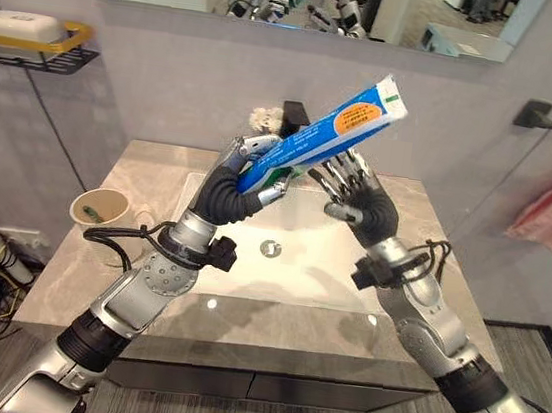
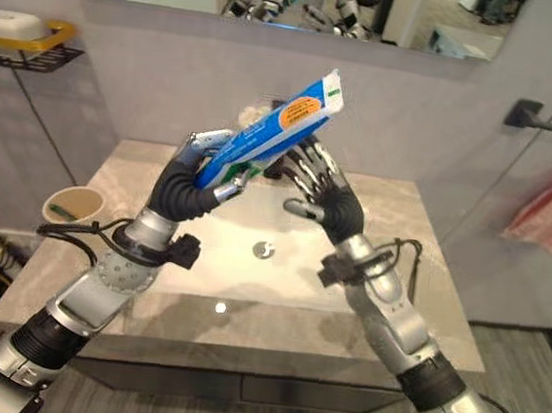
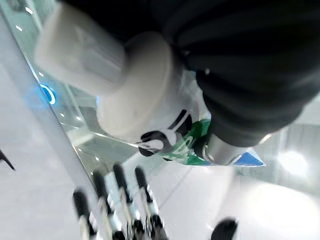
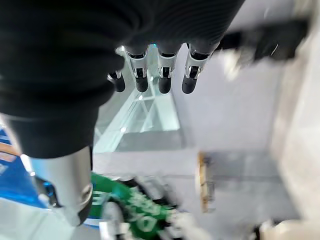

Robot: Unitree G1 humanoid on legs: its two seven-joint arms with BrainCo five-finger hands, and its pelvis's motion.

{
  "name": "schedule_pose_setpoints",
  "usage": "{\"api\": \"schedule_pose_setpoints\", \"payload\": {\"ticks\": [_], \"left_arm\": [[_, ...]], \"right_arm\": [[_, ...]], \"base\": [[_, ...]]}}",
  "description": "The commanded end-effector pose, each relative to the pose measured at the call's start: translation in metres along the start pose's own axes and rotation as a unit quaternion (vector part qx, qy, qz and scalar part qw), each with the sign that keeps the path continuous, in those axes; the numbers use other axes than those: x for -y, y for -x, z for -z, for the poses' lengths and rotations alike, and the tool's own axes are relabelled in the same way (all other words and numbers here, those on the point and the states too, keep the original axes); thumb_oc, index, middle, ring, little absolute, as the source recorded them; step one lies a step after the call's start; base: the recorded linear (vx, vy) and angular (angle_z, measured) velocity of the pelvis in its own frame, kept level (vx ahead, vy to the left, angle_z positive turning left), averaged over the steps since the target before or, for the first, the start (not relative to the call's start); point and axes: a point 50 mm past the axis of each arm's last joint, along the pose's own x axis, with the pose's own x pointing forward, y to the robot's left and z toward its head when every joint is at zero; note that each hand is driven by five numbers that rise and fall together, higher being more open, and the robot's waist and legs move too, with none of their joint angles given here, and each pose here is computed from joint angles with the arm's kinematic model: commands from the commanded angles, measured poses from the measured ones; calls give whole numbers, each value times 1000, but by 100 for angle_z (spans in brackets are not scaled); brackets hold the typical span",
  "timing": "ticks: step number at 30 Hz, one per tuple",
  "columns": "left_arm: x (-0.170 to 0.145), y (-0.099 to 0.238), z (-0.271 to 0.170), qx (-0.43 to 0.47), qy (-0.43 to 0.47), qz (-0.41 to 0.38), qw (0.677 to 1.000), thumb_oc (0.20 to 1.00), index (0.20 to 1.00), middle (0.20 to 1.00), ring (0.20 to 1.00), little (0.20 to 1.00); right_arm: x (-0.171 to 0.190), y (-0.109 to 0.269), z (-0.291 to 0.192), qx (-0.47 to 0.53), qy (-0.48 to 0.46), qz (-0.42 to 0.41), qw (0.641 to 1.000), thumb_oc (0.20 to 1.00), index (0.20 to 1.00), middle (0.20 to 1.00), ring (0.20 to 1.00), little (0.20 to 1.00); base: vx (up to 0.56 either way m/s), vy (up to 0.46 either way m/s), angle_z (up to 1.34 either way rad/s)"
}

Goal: Put brush and paste in cup on sink, flatten towel.

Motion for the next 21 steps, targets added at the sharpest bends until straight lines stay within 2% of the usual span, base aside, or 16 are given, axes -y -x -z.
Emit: {"api": "schedule_pose_setpoints", "payload": {"ticks": [1,10,11,13,14,15,21], "left_arm": [[-5,-6,-14,41,16,20,999,200,200,200,200,200],[-5,13,-4,-2,5,49,999,200,200,200,200,200],[-5,14,-4,-6,4,49,999,200,200,200,200,200],[-6,17,-1,-14,0,48,999,200,200,200,200,200],[-6,18,-1,-15,0,48,999,200,200,200,200,200],[-6,19,-1,-18,0,46,999,200,200,200,200,200],[-8,21,1,-24,-6,41,999,200,200,200,200,200]], "right_arm": [[-28,-43,-40,110,-14,-70,991,1000,1000,1000,1000,1000],[-49,-54,-49,151,-65,-93,982,1000,1000,1000,1000,1000],[-50,-53,-50,151,-62,-97,982,922,922,922,922,922],[-52,-54,-48,145,-71,-100,982,526,526,526,526,526],[-52,-54,-48,145,-71,-100,982,451,451,451,451,451],[-52,-54,-48,144,-73,-100,982,200,200,200,200,200],[-54,-54,-42,134,-89,-98,982,200,200,200,200,200]], "base": [[6,19,22],[11,16,19],[9,16,12],[2,13,10],[1,5,7],[7,8,7],[8,13,4]]}}
